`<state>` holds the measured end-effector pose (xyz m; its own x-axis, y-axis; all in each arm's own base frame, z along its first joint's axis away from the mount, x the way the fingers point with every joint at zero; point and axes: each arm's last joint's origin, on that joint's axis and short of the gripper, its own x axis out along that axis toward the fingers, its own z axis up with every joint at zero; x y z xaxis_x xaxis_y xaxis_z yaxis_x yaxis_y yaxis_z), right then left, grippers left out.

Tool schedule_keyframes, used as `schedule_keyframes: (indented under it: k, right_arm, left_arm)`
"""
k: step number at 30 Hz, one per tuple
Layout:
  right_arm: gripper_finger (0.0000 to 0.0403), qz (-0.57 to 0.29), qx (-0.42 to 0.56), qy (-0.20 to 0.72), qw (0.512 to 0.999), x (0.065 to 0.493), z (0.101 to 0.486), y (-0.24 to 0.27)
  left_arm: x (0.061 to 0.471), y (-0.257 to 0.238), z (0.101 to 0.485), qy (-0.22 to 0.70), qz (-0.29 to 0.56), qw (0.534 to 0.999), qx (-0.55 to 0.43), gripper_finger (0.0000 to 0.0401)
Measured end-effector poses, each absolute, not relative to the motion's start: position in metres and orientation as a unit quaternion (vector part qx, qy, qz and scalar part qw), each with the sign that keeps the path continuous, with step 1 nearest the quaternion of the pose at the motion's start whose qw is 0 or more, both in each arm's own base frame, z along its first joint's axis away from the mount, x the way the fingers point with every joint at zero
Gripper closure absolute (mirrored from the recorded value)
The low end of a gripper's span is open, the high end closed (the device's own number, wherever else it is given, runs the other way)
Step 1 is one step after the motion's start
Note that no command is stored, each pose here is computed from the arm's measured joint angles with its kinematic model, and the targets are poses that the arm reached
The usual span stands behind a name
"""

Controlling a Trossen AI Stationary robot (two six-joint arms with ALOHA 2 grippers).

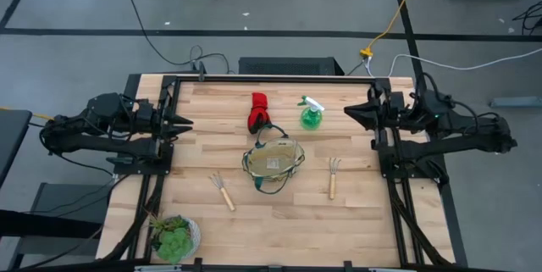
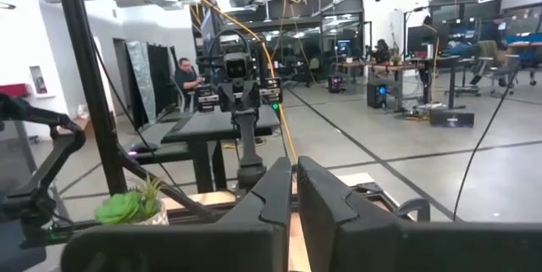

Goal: Pick & Place Garden tools in Gardening bag
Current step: Put the light brown trowel into the light brown and green gardening bag

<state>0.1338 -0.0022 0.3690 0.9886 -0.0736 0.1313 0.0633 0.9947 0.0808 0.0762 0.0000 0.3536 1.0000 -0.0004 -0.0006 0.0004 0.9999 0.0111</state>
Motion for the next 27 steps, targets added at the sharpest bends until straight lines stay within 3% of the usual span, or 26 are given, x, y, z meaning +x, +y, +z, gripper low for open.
schedule_keyframes:
  k: [19,27]
  right_arm:
    - [0.0376,-0.075,0.010,-0.075,0.994,0.141,0.370,-0.004]
    - [0.0376,-0.133,0.008,-0.021,0.991,0.143,0.359,-0.008]
  left_arm:
    - [0.076,0.000,0.354,0.000,0.000,1.000,0.006,0.0330]
    - [0.076,0.000,0.354,0.000,0.000,1.000,0.006,0.0330]
